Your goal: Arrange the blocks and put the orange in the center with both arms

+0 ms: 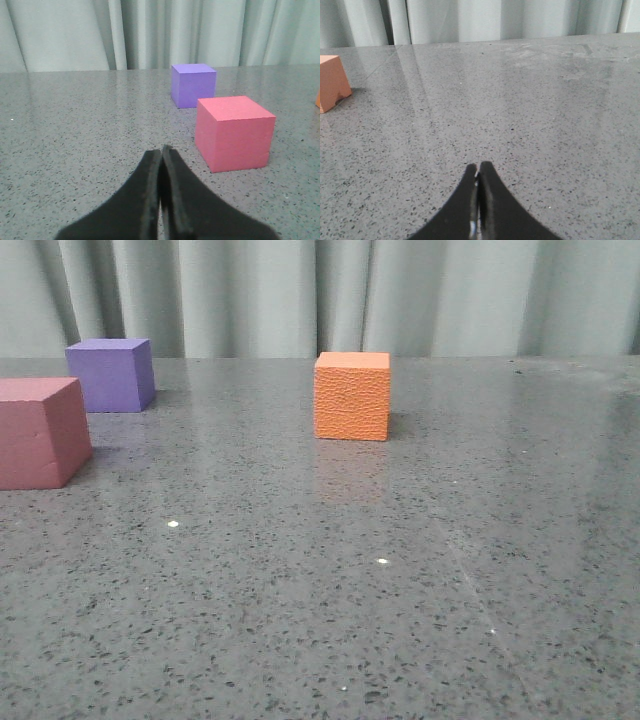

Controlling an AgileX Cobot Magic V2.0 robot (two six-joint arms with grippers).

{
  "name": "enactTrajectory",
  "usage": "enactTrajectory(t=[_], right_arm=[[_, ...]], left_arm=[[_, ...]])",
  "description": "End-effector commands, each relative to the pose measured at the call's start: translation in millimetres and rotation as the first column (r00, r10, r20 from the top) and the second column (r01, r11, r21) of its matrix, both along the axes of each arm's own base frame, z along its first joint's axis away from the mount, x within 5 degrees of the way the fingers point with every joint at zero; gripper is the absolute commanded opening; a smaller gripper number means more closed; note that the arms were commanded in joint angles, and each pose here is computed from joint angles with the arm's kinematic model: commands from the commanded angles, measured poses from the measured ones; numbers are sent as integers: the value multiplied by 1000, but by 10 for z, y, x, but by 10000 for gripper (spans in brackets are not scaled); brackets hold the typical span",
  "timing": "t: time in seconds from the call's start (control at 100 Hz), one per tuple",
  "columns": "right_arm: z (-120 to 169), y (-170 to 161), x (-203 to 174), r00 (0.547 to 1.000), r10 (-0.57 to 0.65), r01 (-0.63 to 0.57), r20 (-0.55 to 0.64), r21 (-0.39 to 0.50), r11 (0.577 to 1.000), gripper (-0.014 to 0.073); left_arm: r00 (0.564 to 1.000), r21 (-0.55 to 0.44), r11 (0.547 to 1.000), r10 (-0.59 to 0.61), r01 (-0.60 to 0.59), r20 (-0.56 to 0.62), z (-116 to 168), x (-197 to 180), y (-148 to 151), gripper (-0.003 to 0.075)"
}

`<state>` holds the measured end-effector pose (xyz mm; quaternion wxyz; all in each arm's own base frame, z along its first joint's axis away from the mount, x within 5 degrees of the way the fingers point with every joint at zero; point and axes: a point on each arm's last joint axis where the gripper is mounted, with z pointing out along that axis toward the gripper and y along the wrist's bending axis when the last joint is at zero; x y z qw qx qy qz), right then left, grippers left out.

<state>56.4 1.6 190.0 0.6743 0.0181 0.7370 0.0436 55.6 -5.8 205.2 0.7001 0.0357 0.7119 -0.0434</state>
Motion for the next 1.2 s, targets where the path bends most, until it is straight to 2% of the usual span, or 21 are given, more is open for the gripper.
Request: enactTrajectory(t=[0.0,0.74,0.84,0.89,0.94,1.02,1.11,1.19], right_arm=[[144,5,-22,992,6,-5,128,-5,1000,-67],[144,5,-22,992,6,-5,128,-5,1000,-67],[144,5,-22,992,6,-5,128,-5,1000,-67],[144,5,-22,992,6,-5,128,-5,1000,-67],[144,5,-22,992,6,-5,128,-5,1000,-67],[144,5,-22,992,6,-5,128,-5,1000,-67],[144,5,-22,992,6,-5,128,-5,1000,-67],[144,5,-22,992,6,-5,128,-5,1000,-67]], left_arm=[[998,-20,1000,-17,18,56,-97,-3,-13,-19],[998,-21,1000,-17,18,59,-93,-4,-13,-19],[990,-28,999,-25,29,136,-23,-10,-20,-19],[972,-37,998,-33,43,231,64,-27,-28,-19],[943,-76,995,-34,63,330,158,-54,-29,-19],[904,-264,958,14,110,428,312,-101,17,-19],[916,-392,912,47,124,398,473,-113,51,-19],[933,-397,909,30,123,357,666,-104,37,-19]])
